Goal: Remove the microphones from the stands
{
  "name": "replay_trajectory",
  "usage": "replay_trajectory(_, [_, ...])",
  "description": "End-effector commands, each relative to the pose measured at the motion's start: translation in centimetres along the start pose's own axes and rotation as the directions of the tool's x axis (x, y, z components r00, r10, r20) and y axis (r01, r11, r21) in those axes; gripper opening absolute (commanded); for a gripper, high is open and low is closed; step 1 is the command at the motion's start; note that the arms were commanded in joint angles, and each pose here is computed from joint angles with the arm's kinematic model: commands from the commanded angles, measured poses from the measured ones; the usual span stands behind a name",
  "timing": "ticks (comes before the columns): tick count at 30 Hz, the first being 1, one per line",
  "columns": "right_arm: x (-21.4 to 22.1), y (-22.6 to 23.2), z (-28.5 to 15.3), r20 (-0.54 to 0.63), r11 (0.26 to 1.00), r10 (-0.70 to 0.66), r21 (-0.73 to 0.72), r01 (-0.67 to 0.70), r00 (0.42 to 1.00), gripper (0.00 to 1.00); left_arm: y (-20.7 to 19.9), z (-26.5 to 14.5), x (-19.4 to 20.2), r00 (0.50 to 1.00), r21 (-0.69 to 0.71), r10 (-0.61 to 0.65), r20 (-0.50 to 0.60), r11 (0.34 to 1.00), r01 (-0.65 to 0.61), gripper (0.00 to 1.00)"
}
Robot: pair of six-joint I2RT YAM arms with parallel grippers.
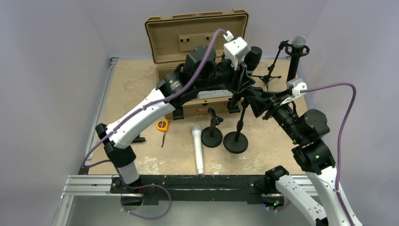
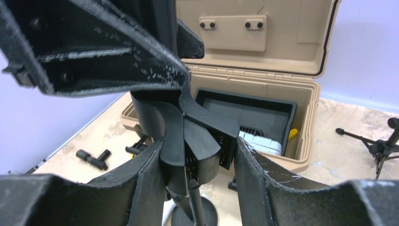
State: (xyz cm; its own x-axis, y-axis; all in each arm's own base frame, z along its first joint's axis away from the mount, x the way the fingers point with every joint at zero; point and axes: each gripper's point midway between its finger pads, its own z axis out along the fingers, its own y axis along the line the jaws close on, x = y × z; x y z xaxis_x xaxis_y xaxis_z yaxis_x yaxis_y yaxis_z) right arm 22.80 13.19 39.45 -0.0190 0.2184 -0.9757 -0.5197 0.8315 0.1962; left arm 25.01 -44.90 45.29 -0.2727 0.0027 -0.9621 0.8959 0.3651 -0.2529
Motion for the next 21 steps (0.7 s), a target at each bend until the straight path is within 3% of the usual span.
replay_trajectory(1, [1.7,-0.5,0.5,-0.065,1.0,-0.001,0.016,0.002,0.998,0.0,-8.6,-3.2,-3.1,0.926,0.166,0.296,0.234,0.926,-0.338,0.0])
replay_trajectory(6, [3.3,-0.8,1.1,-0.128,0.999,0.02,0.03,-0.016,0.992,0.02,-10.6,-2.8,-0.8,0.916,0.303,0.295,0.27,0.877,-0.372,0.0])
replay_trajectory(13, [2.3,-1.5,0.2,-0.091,0.991,0.095,0.106,-0.086,0.991,0.52,-10.5,-1.8,1.6,0.893,0.331,0.325,0.313,0.844,-0.423,0.0])
replay_trajectory(15, [3.3,-1.2,0.1,-0.123,0.988,0.129,0.099,-0.117,0.984,0.8,-10.7,-1.7,2.5,0.884,0.348,0.336,0.326,0.827,-0.443,0.0])
replay_trajectory(16, [3.8,-1.1,0.0,-0.139,0.987,0.143,0.096,-0.13,0.98,0.87,-10.7,-1.7,2.9,0.881,0.353,0.339,0.328,0.821,-0.448,0.0])
replay_trajectory(18, [4.6,-0.7,-0.4,-0.166,0.985,0.166,0.082,-0.154,0.972,0.94,-10.5,-1.6,3.8,0.878,0.36,0.351,0.325,0.813,-0.458,0.0])
replay_trajectory(21, [5.3,-0.2,-1.3,-0.186,0.985,0.172,0.063,-0.163,0.967,0.95,-10.5,-1.8,4.8,0.878,0.379,0.364,0.312,0.799,-0.466,0.0])
